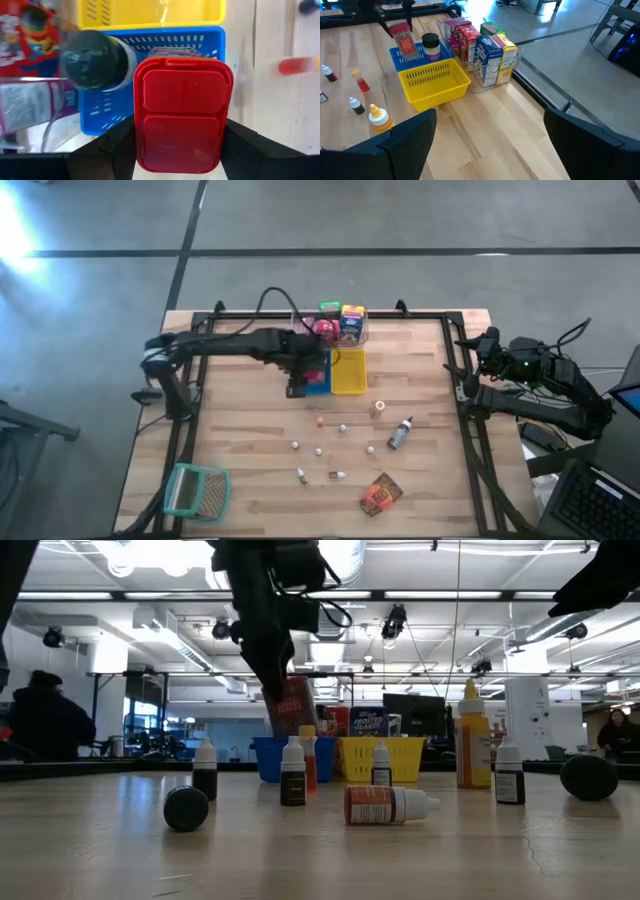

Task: Pick & Place Kitchen Items
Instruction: Put the red seasoning can into the blue bin

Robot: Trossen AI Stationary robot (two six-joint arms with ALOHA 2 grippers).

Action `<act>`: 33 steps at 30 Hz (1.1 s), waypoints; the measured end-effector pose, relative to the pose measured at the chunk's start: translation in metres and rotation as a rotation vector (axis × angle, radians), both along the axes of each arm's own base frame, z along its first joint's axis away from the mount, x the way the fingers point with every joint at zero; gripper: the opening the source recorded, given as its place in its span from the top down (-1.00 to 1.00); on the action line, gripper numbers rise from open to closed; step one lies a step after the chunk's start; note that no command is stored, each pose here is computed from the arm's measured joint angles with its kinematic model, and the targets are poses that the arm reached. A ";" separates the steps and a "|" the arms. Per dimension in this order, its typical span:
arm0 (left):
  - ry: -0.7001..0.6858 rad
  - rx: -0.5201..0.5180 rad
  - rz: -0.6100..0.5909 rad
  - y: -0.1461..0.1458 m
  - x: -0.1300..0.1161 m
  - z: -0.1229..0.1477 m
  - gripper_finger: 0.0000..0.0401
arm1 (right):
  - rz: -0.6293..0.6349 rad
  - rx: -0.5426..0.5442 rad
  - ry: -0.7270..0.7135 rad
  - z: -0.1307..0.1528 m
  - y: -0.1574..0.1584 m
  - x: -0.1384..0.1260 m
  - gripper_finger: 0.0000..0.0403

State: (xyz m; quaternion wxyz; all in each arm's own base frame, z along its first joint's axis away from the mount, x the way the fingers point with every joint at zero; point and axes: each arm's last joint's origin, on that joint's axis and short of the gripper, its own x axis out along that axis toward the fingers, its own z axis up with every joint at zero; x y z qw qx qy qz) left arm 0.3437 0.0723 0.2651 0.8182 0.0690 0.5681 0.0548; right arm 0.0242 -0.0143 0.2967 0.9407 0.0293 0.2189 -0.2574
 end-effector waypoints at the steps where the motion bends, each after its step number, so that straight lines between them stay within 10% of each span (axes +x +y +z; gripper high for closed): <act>1: 0.017 0.000 -0.007 0.001 0.003 -0.003 -0.14 | 0.000 0.000 0.000 0.000 0.000 0.000 -0.81; 24: 0.170 -0.014 -0.085 0.007 0.034 -0.057 -0.40 | 0.000 0.000 0.000 0.000 0.000 0.000 -0.81; 33: 0.116 -0.008 -0.041 0.004 0.016 -0.002 -0.44 | 0.000 0.000 0.000 0.000 0.000 0.000 -0.81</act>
